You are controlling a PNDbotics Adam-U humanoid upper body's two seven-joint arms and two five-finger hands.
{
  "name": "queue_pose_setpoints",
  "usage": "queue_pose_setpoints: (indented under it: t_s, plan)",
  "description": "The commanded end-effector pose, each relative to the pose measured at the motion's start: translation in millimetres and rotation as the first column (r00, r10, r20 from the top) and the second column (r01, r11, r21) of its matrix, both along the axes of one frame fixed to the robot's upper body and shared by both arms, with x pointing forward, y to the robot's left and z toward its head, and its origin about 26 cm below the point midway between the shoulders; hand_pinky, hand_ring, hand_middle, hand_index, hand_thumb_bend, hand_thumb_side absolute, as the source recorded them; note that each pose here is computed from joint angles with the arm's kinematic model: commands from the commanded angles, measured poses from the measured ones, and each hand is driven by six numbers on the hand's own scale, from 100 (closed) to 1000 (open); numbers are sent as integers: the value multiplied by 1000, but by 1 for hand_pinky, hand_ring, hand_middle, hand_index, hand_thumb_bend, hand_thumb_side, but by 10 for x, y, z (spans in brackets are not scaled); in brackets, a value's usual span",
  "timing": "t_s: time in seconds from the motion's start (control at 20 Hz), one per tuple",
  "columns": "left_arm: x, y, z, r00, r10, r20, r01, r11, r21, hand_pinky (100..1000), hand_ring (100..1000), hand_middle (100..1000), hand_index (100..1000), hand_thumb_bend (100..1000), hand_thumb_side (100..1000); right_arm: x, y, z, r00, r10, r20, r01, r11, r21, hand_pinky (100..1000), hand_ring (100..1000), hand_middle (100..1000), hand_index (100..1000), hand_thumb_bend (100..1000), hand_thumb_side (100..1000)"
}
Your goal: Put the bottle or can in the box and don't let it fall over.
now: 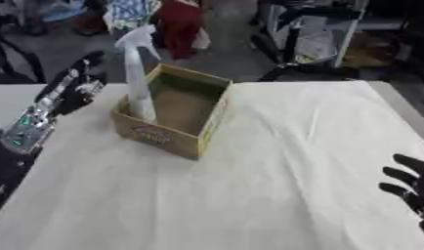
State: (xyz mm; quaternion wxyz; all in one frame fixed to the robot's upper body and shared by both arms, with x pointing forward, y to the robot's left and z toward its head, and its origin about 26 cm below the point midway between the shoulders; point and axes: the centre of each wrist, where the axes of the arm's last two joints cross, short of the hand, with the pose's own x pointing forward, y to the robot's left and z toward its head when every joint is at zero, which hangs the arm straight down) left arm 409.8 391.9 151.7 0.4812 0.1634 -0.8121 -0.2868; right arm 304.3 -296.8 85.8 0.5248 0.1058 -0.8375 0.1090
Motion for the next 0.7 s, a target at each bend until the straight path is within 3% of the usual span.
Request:
queue_pose_setpoints:
  t_s: [0.05,0.4,0.7]
  plan:
    - [-260,88,298,996,-10,87,13,999,-34,785,1000,1000,1000,100,669,-13,-95,61,999,-28,15,29,999,-29,769,845,866,824,100,553]
    - [-1030,-32,5,977,-39,210,78,980,-184,758,1000,1000,1000,100,646,-47,-198,48,997,-74,10,74,996,-48,769,845,866,824,100,550]
    - [-1436,-76,-403,987,57,152,-9,955,-296,723,1000,1000,1000,100,690,-86,-272,0,994,-106,-3,106,992,-62,769,846,867,824,100,552]
